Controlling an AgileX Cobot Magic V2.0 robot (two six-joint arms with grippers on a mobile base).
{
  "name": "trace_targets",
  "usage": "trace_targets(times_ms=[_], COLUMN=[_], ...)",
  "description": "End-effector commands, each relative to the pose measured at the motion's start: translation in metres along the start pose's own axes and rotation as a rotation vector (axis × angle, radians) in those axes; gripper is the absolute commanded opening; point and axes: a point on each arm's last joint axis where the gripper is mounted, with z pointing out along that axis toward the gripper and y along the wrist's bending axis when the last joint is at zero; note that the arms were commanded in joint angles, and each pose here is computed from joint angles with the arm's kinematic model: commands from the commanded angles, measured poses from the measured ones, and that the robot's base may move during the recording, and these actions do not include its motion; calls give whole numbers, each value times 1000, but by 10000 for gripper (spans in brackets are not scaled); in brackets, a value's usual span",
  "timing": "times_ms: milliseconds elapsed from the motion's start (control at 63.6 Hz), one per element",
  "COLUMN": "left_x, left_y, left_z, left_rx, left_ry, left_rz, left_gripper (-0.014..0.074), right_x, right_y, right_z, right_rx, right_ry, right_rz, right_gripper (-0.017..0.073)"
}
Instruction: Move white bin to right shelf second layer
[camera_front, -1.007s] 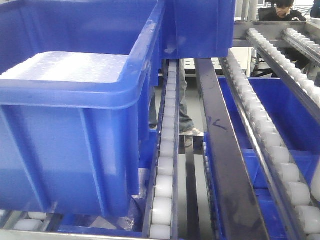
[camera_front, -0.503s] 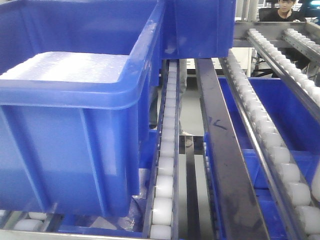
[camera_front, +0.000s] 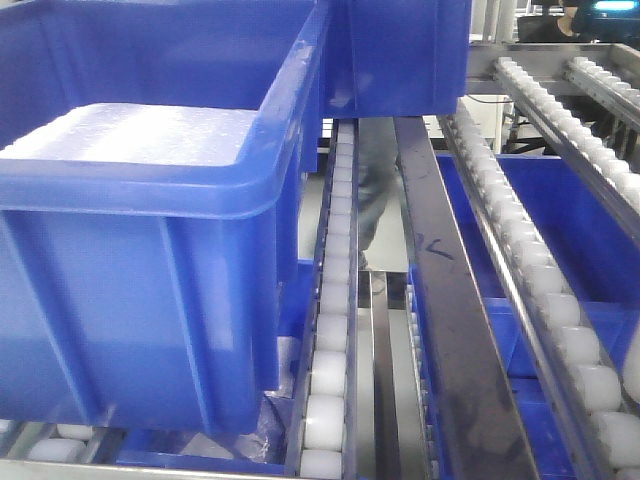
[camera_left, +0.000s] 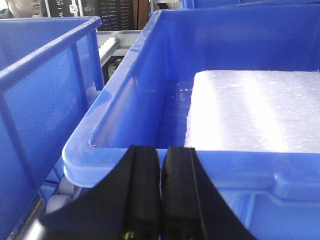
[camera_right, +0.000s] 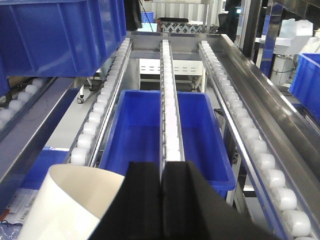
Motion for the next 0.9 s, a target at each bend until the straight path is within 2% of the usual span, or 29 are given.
trace_targets(times_ms=[0,881], left_x=[4,4], left_y=[0,0], left_z=[0,0], left_rx=[-4,-4], left_ry=[-62,-62], left_rz=[-9,-9], left_gripper=[85,85], right_x=[-15,-15], right_y=[0,0], right_z=[-3,-3], right_rx=[-3,-3], right_ry=[-128,-128], right_rz=[-6,-6], right_gripper=[56,56])
